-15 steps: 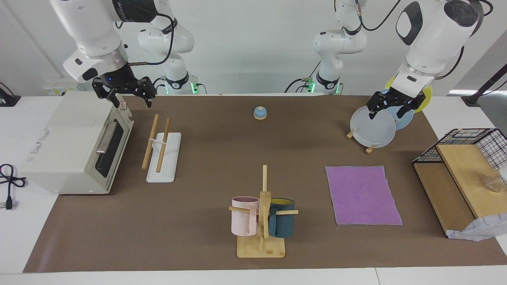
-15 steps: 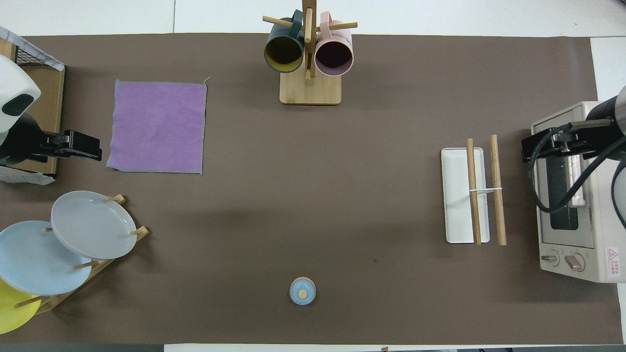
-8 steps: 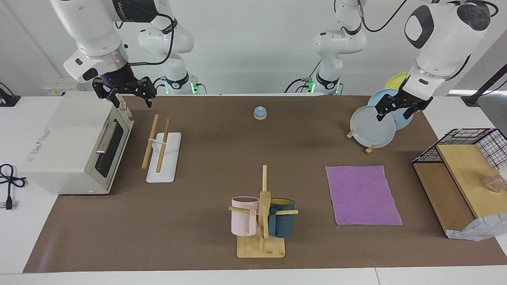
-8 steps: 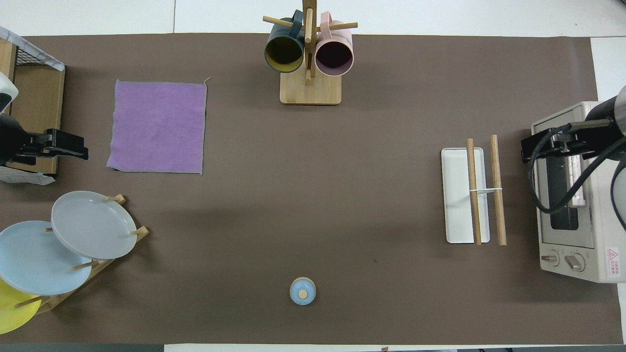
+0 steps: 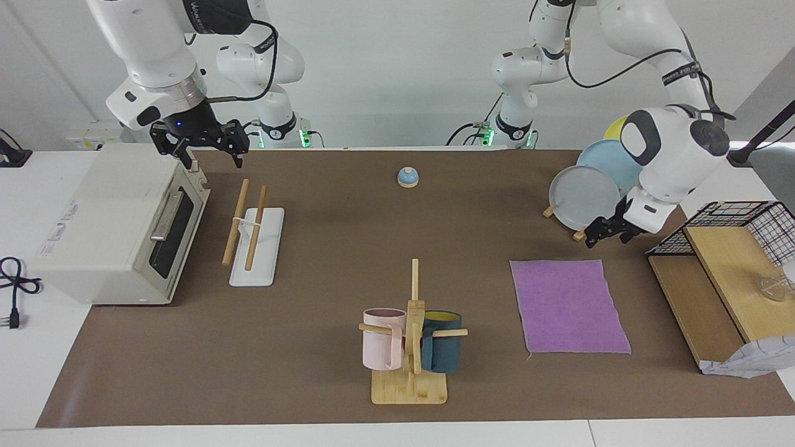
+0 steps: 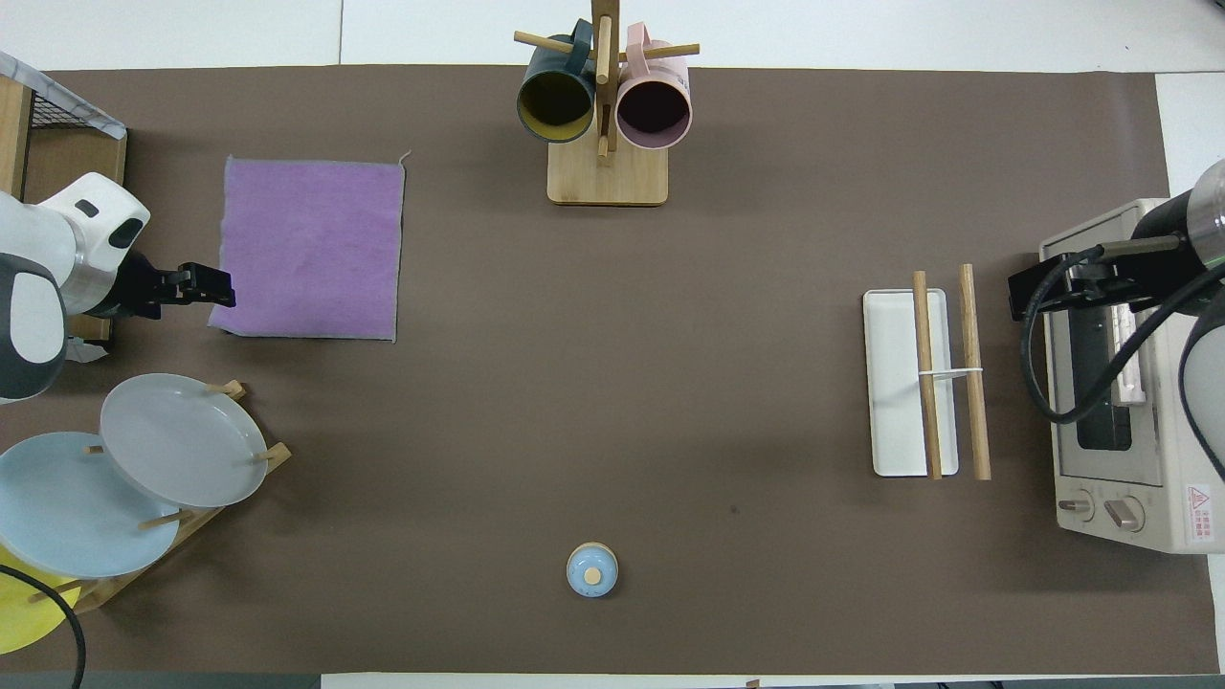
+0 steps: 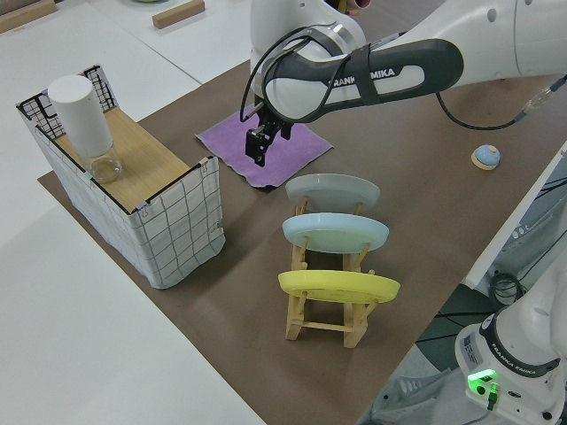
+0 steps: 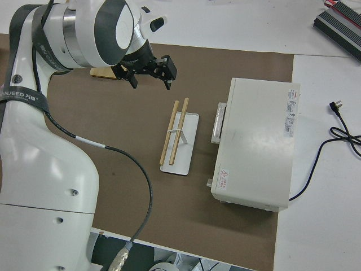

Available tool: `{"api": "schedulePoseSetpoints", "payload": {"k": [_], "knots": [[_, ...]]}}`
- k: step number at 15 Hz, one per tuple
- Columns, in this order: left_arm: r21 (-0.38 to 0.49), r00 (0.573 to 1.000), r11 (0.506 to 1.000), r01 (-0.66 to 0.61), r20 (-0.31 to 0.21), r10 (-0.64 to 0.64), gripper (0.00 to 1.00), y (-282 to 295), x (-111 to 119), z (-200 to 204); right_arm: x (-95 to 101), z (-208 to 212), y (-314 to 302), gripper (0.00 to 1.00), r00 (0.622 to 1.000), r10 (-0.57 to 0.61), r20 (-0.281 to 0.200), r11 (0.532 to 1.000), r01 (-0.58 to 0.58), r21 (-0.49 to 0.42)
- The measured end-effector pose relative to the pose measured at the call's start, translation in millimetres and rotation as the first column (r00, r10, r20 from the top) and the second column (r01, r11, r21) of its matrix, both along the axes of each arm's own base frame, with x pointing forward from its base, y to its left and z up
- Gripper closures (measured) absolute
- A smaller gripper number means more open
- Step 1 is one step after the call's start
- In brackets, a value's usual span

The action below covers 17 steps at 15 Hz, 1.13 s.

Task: Fold towel and hang on rack

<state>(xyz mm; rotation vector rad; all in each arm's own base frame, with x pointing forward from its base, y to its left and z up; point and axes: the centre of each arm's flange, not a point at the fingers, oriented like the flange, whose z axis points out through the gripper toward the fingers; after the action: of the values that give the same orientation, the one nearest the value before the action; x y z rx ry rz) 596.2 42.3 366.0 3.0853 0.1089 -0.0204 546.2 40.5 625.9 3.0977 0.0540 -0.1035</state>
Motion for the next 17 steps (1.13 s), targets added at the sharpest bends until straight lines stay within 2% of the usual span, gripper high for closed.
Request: {"api": "schedulePoseSetpoints", "payload": {"k": [3, 6, 10, 13, 14, 17], "knots": [[-0.003, 1.000, 1.000, -0.026, -0.012, 0.026, 0.00, 24.7, 1.0, -30.4, 0.0, 0.0, 0.0, 0.00, 1.000, 0.000, 0.000, 1.000, 0.000, 0.000], [-0.028, 0.999, 0.999, -0.047, -0.027, 0.046, 0.03, 24.7, 1.4, -46.3, 0.0, 0.0, 0.0, 0.00, 1.000, 0.000, 0.000, 1.000, 0.000, 0.000], [-0.065, 0.996, 0.995, -0.078, -0.039, 0.075, 0.15, 22.9, 1.2, -54.2, 0.0, 0.0, 0.0, 0.00, 1.000, 0.000, 0.000, 1.000, 0.000, 0.000], [-0.072, 0.995, 0.994, -0.087, -0.053, 0.083, 0.20, 23.2, -0.7, -61.4, 0.0, 0.0, 0.0, 0.00, 1.000, 0.000, 0.000, 1.000, 0.000, 0.000], [-0.076, 0.995, 0.993, -0.091, -0.056, 0.087, 0.26, 23.5, -1.0, -63.4, 0.0, 0.0, 0.0, 0.00, 1.000, 0.000, 0.000, 1.000, 0.000, 0.000], [-0.082, 0.993, 0.991, -0.104, -0.066, 0.099, 0.30, 23.6, -2.9, -68.0, 0.0, 0.0, 0.0, 0.00, 1.000, 0.000, 0.000, 1.000, 0.000, 0.000]]}}
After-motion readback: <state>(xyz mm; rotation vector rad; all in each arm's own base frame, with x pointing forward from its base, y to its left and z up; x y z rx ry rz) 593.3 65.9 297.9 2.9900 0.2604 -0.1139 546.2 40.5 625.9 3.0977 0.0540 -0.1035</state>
